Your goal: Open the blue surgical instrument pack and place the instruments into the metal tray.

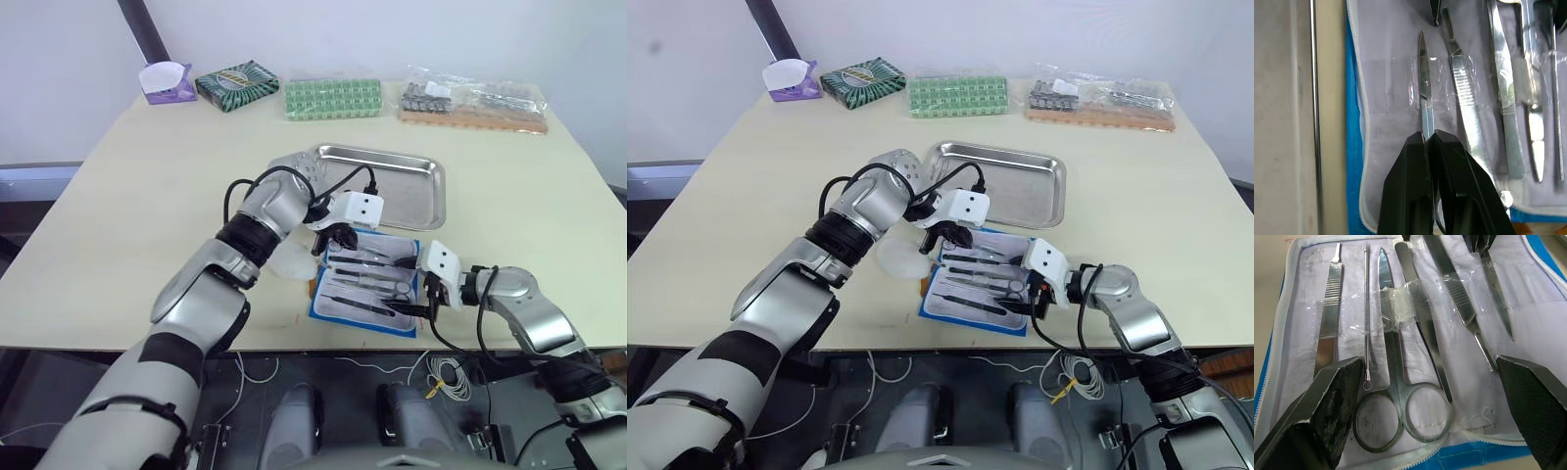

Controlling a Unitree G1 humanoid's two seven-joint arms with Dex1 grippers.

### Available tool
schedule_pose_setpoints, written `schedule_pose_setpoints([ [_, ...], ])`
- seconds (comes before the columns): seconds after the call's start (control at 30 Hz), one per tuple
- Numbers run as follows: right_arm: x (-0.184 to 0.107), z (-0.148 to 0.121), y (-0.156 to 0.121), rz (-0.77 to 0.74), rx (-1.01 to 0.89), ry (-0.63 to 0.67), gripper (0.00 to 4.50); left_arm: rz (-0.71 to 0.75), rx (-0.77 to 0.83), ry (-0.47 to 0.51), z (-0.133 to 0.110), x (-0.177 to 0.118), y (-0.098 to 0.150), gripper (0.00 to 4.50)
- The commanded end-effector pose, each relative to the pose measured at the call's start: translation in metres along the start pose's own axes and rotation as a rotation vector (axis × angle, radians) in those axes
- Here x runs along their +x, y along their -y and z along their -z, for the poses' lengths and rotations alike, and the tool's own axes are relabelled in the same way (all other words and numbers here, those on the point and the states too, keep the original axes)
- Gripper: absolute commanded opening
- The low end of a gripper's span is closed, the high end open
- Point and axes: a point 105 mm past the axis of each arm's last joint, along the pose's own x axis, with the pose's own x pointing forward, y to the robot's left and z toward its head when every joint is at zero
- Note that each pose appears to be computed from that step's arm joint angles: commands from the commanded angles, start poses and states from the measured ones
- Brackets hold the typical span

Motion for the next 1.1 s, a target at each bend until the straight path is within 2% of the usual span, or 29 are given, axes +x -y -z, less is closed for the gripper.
schedule_pose_setpoints([
  [0.03,0.009,0.045,-0.014,-0.021,0.102,-0.164,4.5,-0.061,0.049,-0.014,-0.008,-0.012,-0.012,0.09],
  [0.67,0.014,0.044,-0.015,-0.028,0.111,-0.165,4.5,-0.059,0.044,-0.085,-0.008,-0.022,-0.014,0.09],
  [1.1,0.014,0.045,-0.015,-0.034,0.115,-0.173,4.5,-0.069,0.016,-0.118,0.008,-0.037,-0.009,0.09],
])
